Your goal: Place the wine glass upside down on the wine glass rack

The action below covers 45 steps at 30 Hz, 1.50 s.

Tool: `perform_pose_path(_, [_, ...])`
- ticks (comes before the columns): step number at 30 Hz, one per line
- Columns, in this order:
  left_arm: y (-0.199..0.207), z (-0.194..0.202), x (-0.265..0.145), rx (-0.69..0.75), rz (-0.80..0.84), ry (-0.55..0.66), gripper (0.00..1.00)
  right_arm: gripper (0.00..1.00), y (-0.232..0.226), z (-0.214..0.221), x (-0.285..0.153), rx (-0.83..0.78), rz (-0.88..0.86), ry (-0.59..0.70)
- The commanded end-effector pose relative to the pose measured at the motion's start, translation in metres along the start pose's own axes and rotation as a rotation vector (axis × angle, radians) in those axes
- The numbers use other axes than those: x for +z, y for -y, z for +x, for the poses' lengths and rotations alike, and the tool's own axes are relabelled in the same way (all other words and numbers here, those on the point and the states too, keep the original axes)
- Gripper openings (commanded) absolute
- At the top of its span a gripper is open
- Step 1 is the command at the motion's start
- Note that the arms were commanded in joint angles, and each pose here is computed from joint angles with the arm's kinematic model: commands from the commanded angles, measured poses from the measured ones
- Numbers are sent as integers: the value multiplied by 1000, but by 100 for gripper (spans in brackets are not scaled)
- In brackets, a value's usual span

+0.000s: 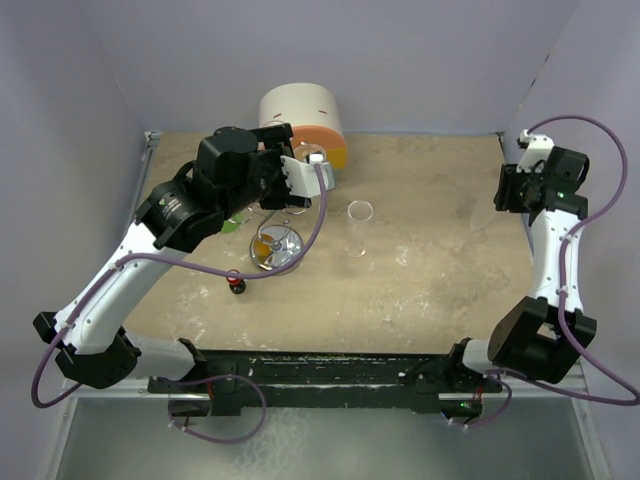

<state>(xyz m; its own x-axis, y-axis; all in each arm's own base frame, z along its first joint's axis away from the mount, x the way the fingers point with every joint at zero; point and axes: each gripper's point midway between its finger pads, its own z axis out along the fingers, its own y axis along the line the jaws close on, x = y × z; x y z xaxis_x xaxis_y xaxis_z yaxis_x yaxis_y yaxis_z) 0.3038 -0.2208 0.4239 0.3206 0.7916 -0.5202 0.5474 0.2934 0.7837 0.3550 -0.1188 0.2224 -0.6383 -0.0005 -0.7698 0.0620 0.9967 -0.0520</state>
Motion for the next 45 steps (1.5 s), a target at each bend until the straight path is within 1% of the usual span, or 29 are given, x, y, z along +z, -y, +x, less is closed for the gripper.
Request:
perform_pose_path(1, [-10,-7,-4,-19,-42,33,91,45,0,-9,-7,-39,-17,3])
perform_pose_path(10, [-10,-7,-6,-20,-43,37,92,30,4,-9,0,-46,-12,-14])
perform_pose_path(18, [-12,-3,-2,-17,-69,13,93,16,-4,-6,3,-49,-63,-21])
perform_pose_path(20, [-14,-4,-2,-27,-76,16,93,10,-13,-5,0,-48,-109,-26])
perform_pose_path(24, [-20,-6,-4,-50,-103,20,93,1,-20,-14,-11,-59,-143,7])
perform_pose_path(25, [-22,-6,-5,-56,-110,22,93,0,-20,-19,-14,-82,-145,30])
perform_pose_path(28, [-29,-10,-9,-86,-132,35,94,0,-43,-28,-29,-103,-251,87])
perform_pose_path(31, [-37,-14,-14,-135,-155,60,99,0,-57,-36,-45,-133,-301,124])
perform_pose_path(33, [-42,-17,-18,-174,-167,78,99,0,-68,-42,-56,-158,-340,147])
perform_pose_path(38, [-57,-22,-29,-297,-190,140,99,0,-106,-67,-92,-228,-438,253])
perform_pose_path(42, [-68,-26,-37,-410,-206,189,99,0,-144,-100,-130,-287,-502,369])
perform_pose_path(45, [-75,-29,-38,-517,-201,232,99,0,-158,-124,-160,-303,-539,451])
